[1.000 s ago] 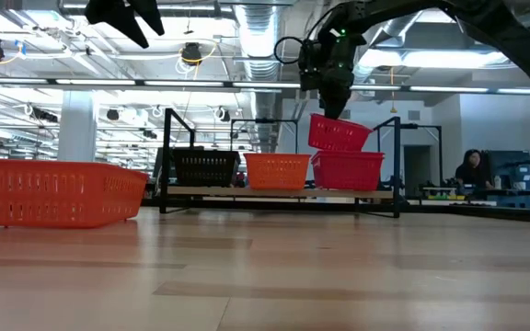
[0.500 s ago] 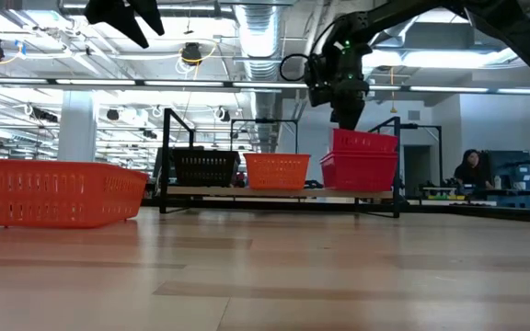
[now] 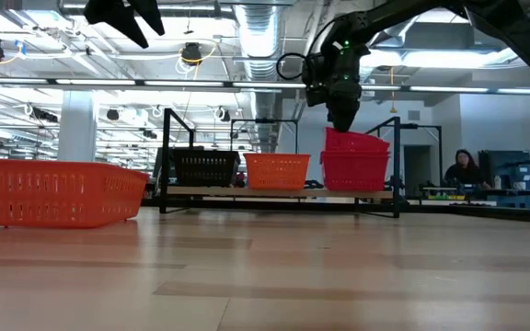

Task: Stack baskets on shelf by color
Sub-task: Stack the red bin on top of the other red bin on the shelf

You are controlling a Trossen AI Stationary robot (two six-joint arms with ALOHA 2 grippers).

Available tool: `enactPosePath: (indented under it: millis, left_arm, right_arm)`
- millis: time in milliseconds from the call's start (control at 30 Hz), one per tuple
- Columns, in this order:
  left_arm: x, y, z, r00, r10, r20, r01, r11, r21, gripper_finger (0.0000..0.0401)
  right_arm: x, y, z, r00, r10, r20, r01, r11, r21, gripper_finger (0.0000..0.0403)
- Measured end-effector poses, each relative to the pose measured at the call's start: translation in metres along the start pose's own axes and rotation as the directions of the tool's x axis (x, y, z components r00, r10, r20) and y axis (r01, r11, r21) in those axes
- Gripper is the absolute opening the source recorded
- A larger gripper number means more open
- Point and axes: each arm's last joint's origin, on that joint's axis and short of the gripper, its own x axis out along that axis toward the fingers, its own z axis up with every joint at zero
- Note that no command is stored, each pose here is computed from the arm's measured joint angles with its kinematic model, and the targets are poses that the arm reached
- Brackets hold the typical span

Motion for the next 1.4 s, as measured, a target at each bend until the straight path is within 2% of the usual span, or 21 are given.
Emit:
enactPosePath:
  millis: [167, 433, 733, 833, 1000, 1400]
  left_arm:
    - [0.0, 0.0, 0.0, 1.0, 0.0, 0.0, 0.0, 1.0, 0.0, 0.0251]
    - [0.0, 0.0, 0.0, 1.0, 0.0, 0.001, 0.0, 1.0, -0.003, 0.0251]
    - [0.0, 0.0, 0.0, 1.0, 0.0, 0.001, 0.0, 1.0, -0.003, 0.0251]
    - [0.0, 0.0, 0.0, 1.0, 0.001, 0.001, -0.001, 1.0, -0.003, 0.0251]
    - [0.0, 0.0, 0.0, 1.0, 0.001, 0.001, -0.001, 1.0, -0.004, 0.0251]
    - [0.0, 0.0, 0.0, 1.0, 0.001, 0.001, -0.001, 1.0, -0.015, 0.0251]
  right_arm:
    - [0.0, -0.001, 0.001, 1.0, -0.005, 0.008, 0.005, 1.0, 0.018, 0.0064]
    - [-0.002, 0.001, 0.001, 1.0, -0.01, 0.015, 0.01, 1.0, 0.013, 0.0071]
    - [-0.035, 0.015, -0.006, 0.992, -0.121, 0.048, 0.122, 0.992, -0.017, 0.0071]
    - [-0.04, 0.016, -0.008, 0.99, -0.127, 0.057, 0.127, 0.992, 0.016, 0.0059]
    - [-0.039, 0.016, -0.008, 0.991, -0.122, 0.045, 0.121, 0.992, 0.029, 0.0008]
    - [-0.038, 0.018, -0.006, 0.991, -0.122, 0.048, 0.12, 0.992, 0.031, 0.0002]
